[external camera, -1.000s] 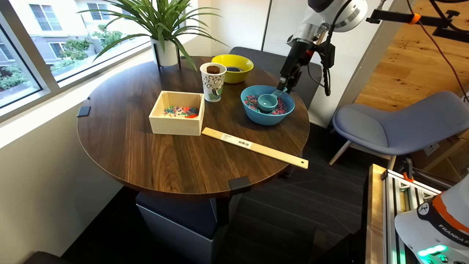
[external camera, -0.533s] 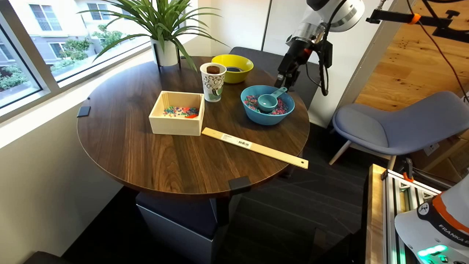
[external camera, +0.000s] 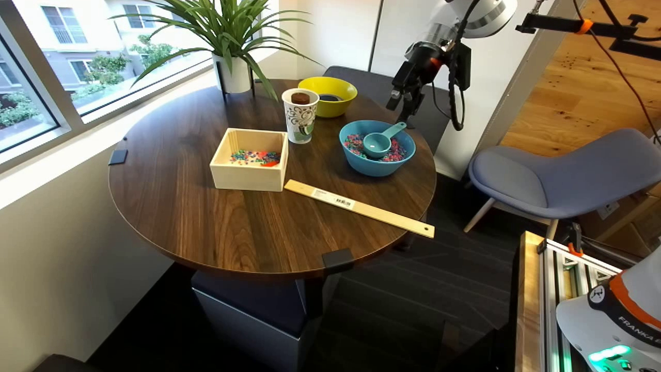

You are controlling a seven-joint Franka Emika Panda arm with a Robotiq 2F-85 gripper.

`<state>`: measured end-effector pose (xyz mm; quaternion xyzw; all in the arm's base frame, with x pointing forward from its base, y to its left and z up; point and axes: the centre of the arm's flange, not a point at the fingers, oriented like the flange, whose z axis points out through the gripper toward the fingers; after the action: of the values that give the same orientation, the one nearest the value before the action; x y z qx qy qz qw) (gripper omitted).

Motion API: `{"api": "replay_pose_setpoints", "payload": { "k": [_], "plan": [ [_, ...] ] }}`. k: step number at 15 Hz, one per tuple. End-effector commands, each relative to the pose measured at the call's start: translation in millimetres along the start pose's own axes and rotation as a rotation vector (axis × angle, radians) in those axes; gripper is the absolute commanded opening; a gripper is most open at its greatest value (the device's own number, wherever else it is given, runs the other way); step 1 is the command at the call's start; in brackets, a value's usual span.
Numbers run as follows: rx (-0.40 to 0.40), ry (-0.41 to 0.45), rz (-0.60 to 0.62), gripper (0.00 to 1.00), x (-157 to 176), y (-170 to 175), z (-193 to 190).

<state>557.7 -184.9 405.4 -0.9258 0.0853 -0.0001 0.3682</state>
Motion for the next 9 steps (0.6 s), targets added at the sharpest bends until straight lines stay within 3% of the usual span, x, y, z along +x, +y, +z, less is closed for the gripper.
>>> {"api": "replay_pose_setpoints", "payload": {
  "k": [1, 9],
  "plan": [
    [0.013, -0.045, 0.062, 1.00, 5, 2, -2],
    [0.019, -0.072, 0.078, 1.00, 5, 1, 21]
  ]
}}
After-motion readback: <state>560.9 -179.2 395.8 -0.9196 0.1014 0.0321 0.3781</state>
